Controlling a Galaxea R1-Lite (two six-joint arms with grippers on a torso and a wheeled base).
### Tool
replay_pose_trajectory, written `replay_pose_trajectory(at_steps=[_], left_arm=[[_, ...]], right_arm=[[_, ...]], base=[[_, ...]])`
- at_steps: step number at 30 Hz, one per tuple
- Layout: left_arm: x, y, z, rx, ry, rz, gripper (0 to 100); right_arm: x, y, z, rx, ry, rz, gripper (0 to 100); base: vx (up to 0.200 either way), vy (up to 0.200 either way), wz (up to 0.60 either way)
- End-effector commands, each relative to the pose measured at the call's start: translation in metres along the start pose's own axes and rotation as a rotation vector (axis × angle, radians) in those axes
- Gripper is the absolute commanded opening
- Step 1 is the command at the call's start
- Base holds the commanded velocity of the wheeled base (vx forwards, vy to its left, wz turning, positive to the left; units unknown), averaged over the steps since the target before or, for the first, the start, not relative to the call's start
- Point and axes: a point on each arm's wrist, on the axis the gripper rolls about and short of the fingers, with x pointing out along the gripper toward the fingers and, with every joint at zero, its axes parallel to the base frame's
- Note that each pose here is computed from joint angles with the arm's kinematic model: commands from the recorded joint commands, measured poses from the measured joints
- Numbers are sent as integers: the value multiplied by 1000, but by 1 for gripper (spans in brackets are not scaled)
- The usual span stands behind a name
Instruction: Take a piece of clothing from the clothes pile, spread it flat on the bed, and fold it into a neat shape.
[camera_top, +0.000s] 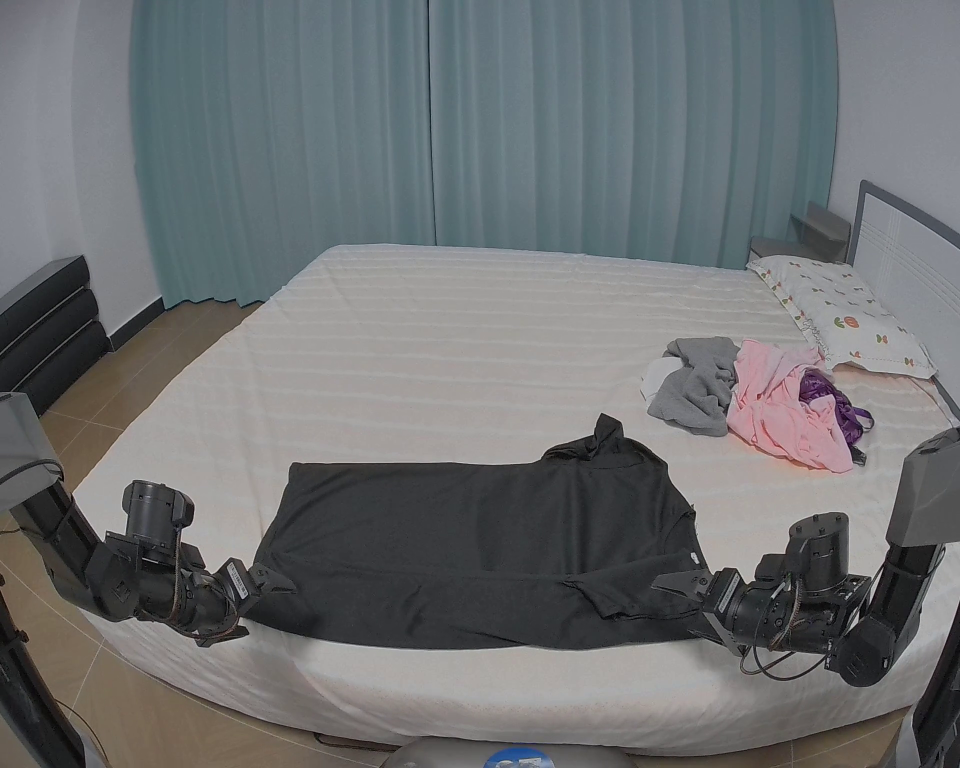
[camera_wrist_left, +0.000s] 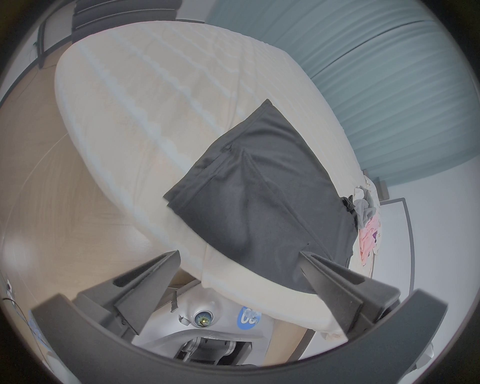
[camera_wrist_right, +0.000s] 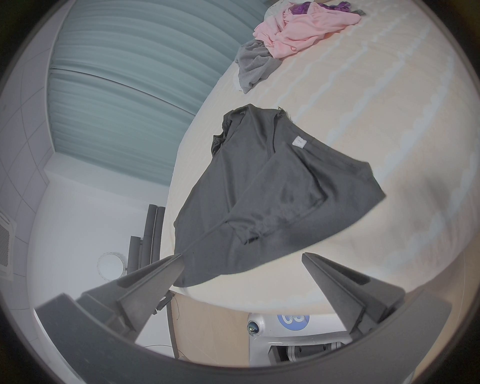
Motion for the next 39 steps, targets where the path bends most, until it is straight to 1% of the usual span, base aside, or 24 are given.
replay_pose_trajectory(at_steps=[1, 9, 13, 19, 29, 35, 39], left_arm=[[4, -1, 0, -8, 6, 0, 100], [3, -2, 2, -12, 0, -3, 100], [2, -4, 4, -47, -12, -16, 100], [2, -4, 4, -49, -16, -18, 100], [4, -4, 5, -45, -26, -31, 100], [5, -4, 5, -49, -18, -37, 100], [6, -5, 4, -60, 6, -61, 100]], right_arm=[[4, -1, -2, 2, 12, -8, 100], [4, -1, -2, 3, 13, -8, 100], [4, -1, -2, 3, 12, -7, 100], [5, 0, -1, 2, 5, 0, 100], [12, -5, -1, -6, -51, -13, 100], [15, -6, -1, -5, -55, -9, 100], [18, -4, 1, 28, -65, 0, 100]], base=[[0, 0, 0], [0, 0, 0], [0, 0, 0], [0, 200, 0], [0, 0, 0], [0, 0, 0], [0, 0, 0]])
